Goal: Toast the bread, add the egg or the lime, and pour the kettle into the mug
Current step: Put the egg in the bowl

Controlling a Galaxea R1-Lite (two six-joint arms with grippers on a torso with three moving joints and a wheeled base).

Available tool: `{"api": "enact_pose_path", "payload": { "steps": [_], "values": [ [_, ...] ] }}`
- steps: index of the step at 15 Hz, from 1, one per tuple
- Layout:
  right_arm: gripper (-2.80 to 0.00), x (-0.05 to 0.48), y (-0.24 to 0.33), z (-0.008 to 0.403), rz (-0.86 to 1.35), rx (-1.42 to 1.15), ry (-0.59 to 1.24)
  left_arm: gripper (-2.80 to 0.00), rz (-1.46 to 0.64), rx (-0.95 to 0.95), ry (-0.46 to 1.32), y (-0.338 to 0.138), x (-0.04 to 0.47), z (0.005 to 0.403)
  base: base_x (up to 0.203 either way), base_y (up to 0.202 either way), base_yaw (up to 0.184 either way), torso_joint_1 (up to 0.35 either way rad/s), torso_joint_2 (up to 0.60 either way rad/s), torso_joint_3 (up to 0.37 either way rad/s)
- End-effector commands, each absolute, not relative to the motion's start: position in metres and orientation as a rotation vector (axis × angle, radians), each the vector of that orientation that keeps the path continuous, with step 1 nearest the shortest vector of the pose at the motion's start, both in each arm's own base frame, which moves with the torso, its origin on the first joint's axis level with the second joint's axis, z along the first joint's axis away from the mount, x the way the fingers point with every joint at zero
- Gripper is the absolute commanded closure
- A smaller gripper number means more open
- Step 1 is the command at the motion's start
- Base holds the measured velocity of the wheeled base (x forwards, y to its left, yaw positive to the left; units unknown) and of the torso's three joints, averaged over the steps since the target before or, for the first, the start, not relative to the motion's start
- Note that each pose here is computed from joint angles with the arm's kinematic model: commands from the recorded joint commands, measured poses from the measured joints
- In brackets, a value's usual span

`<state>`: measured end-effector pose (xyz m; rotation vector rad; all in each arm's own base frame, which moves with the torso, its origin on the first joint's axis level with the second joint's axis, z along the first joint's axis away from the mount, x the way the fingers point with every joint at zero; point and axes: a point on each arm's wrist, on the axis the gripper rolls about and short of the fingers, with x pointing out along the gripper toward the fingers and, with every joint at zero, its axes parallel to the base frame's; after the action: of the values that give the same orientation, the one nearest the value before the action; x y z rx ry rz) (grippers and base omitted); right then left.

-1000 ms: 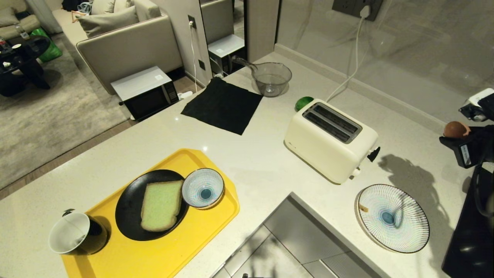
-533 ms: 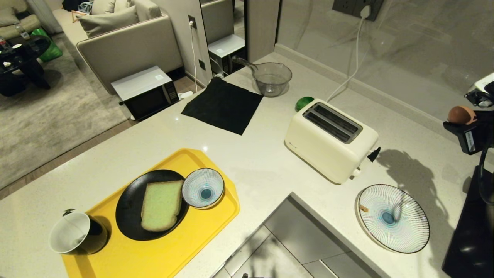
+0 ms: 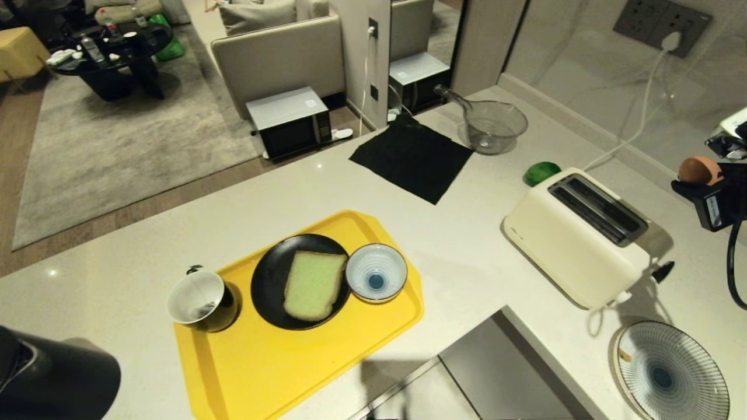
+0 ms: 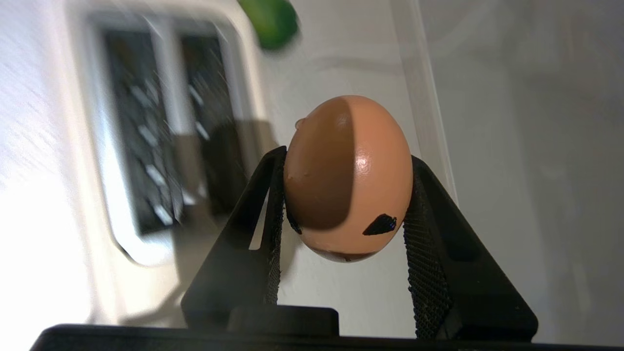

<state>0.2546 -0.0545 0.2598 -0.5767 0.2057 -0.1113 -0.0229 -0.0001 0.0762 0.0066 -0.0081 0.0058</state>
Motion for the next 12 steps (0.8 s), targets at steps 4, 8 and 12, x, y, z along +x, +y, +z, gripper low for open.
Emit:
{"api": "enact_pose_path", "payload": {
  "steps": [4, 8, 12],
  "values": [
    [0.0, 0.2543, -0.0543, 0.2626, -0.112, -0.579, 0.192, 0.0, 0.006, 0.006, -0.009, -0.0001, -0.0229, 0.0762, 0.001, -0.009, 0.173, 0.005, 0.0, 0.003],
    [0.0, 0.2543, -0.0534, 0.2639, -0.091, -0.583, 0.182, 0.0, 0.006, 0.006, -0.009, -0.0001, -0.0229, 0.0762, 0.001, -0.009, 0.173, 0.001, 0.0, 0.003],
    [0.0, 0.2552, -0.0444, 0.2597, -0.051, -0.608, 0.19, 0.0, 0.006, 0.008, -0.009, -0.0001, -0.0229, 0.0762, -0.001, -0.007, 0.171, 0.003, 0.0, 0.003]
  ]
}}
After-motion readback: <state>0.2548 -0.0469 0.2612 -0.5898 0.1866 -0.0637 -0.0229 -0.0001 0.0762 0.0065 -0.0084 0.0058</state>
